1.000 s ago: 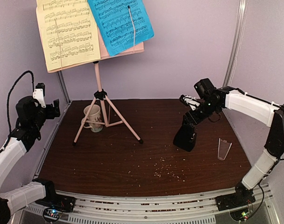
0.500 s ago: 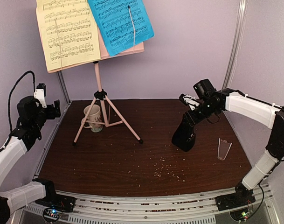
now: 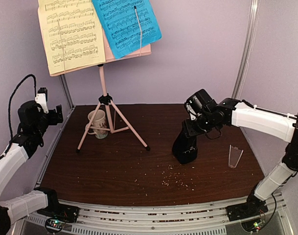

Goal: Pack up the instrument practice props

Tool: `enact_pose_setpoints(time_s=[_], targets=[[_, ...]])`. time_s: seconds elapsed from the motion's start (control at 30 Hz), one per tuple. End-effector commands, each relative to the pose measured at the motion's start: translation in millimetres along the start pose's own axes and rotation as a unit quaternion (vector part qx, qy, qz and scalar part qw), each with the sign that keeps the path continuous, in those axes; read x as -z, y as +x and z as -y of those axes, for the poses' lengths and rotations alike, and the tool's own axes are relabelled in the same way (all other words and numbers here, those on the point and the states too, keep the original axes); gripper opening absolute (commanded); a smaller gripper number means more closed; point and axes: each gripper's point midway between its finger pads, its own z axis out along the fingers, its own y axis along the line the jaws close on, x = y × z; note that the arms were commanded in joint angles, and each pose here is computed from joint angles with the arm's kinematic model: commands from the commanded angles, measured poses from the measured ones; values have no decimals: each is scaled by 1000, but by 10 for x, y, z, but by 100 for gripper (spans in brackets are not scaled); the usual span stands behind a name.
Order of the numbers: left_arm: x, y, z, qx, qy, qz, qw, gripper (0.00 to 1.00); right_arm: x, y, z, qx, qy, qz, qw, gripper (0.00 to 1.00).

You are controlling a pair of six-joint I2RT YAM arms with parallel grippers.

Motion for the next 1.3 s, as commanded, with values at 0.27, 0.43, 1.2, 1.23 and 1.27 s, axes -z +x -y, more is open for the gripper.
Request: enact_pose_setpoints(time_s=[0.27,0.43,1.2,1.23,1.27], targets=[[20,-120,-74,12,-16,23,1000,98,439,-303,-761,-89,0,126,988,41],[27,-123,-82,12,-18,23,1000,98,442,-307,-991,-82,-5,123,989,40],[-1,-1,-71,19,-20,2,1000,98,862,-527,-1387,-105,-92,171,975,84],[3,-8,-70,19,-19,3,1000,98,955,-563,-1357,-105,-98,181,973,87],[7,-7,-73,19,-19,4,1000,98,1032,-585,-1317,-107,-103,189,971,89]])
